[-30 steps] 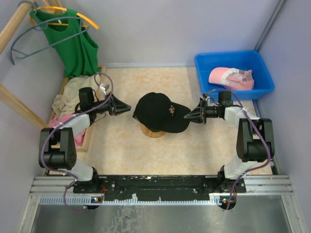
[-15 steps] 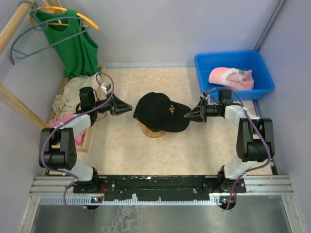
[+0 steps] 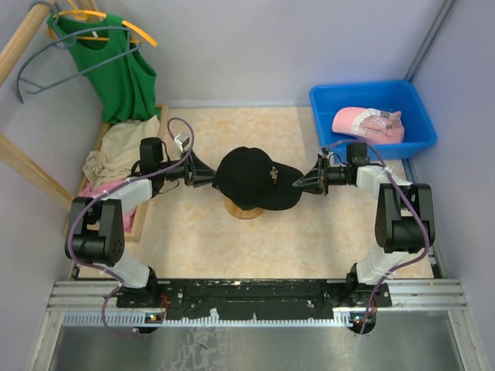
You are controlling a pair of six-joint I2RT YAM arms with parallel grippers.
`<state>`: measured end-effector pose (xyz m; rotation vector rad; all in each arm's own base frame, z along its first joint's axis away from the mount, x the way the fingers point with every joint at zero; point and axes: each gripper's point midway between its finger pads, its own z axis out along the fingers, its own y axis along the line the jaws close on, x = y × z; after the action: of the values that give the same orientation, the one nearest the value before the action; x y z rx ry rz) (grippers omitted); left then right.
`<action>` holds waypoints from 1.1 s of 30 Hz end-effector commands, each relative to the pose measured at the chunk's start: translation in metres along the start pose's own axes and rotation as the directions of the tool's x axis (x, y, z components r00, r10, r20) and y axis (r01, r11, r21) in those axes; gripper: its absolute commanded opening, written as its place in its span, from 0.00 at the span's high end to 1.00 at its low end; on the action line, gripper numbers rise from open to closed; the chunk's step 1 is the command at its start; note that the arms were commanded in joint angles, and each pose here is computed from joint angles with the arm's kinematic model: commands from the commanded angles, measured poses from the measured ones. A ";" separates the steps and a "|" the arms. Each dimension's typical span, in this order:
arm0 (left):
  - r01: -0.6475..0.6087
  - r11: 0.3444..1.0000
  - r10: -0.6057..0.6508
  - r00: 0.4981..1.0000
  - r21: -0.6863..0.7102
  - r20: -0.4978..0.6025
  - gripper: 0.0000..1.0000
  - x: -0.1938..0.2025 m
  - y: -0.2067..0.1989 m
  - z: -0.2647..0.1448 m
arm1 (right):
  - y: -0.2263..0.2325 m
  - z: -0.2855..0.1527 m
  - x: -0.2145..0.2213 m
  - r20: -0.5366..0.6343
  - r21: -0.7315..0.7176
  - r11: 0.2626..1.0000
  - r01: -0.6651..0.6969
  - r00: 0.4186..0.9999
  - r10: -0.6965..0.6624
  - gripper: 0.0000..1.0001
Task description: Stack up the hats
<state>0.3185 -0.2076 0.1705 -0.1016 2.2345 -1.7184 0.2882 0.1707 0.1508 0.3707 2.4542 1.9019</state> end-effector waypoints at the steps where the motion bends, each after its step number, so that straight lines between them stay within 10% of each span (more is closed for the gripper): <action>1: -0.037 0.999 0.037 0.999 0.028 -0.002 0.60 -0.006 -0.011 0.007 | -0.026 -0.003 -0.024 0.122 0.135 0.991 -0.023 0.993 0.006 1.00; 12: -0.035 0.999 0.037 0.998 0.038 -0.058 0.58 0.011 -0.007 0.033 | -0.025 -0.003 -0.024 0.123 0.132 0.991 -0.023 0.992 0.007 1.00; 20: -0.026 0.999 0.025 0.998 -0.021 -0.056 0.98 0.016 0.016 0.033 | -0.026 -0.003 -0.023 0.122 0.134 0.991 -0.021 0.992 0.005 1.00; 33: -0.003 0.981 -0.012 0.997 -0.195 -0.071 1.00 0.030 0.080 0.007 | -0.030 -0.002 -0.030 0.127 0.150 0.988 -0.032 0.992 0.013 1.00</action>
<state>0.3117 -0.2142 0.1260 -0.0398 2.3404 -1.6311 0.2890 0.1705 0.1505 0.3669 2.4509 1.8991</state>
